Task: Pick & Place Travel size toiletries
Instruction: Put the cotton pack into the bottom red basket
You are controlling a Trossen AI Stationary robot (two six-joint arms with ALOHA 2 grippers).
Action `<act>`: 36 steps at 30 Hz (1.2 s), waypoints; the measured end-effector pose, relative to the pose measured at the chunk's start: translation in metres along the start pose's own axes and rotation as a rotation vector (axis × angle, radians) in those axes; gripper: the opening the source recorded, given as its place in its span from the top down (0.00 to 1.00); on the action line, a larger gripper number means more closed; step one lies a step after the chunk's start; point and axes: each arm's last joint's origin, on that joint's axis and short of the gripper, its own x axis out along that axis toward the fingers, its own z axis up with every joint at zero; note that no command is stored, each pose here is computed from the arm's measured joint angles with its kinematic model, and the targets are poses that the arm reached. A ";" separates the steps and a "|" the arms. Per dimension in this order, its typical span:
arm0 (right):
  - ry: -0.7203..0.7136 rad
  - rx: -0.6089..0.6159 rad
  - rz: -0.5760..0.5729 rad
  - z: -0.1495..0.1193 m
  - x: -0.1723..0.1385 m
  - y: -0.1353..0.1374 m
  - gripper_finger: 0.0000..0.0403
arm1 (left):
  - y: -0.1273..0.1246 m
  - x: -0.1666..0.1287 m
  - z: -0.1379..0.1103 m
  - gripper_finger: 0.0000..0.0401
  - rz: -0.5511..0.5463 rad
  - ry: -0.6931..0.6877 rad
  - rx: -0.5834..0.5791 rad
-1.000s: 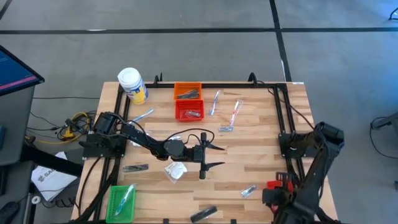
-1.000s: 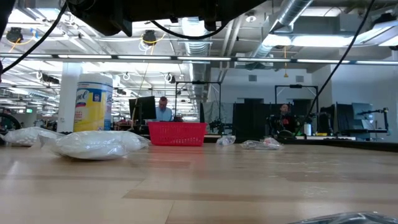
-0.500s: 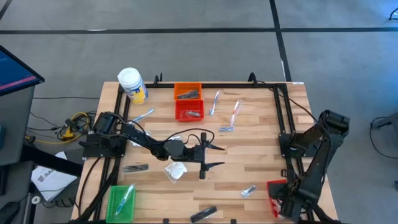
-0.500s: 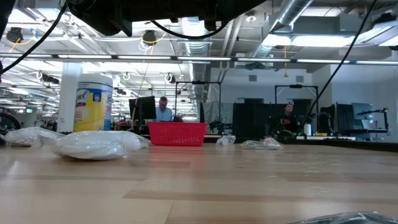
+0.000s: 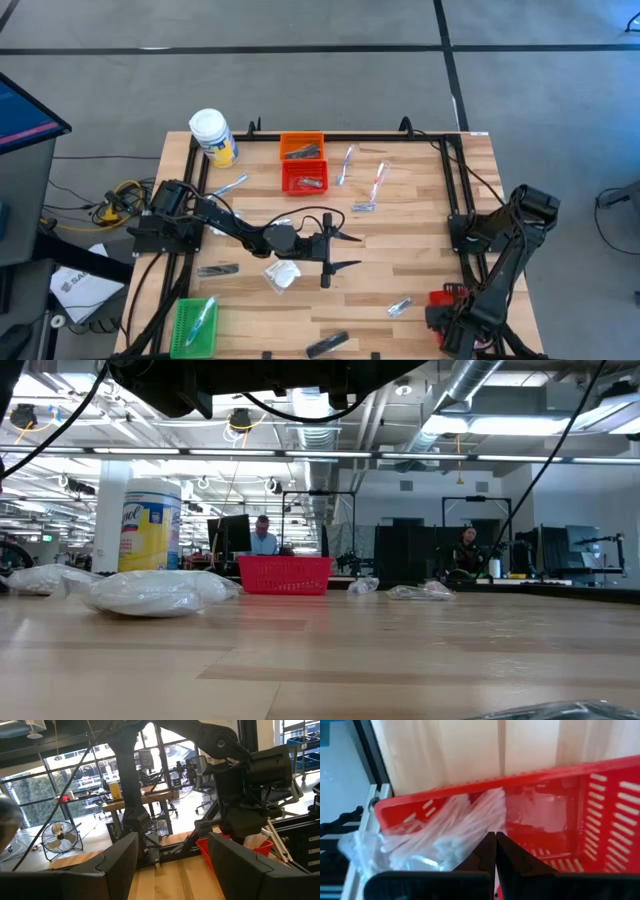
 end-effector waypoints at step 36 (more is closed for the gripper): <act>0.066 -0.041 0.182 0.002 0.020 0.002 1.00 | 0.000 0.000 0.000 0.42 0.000 0.000 0.000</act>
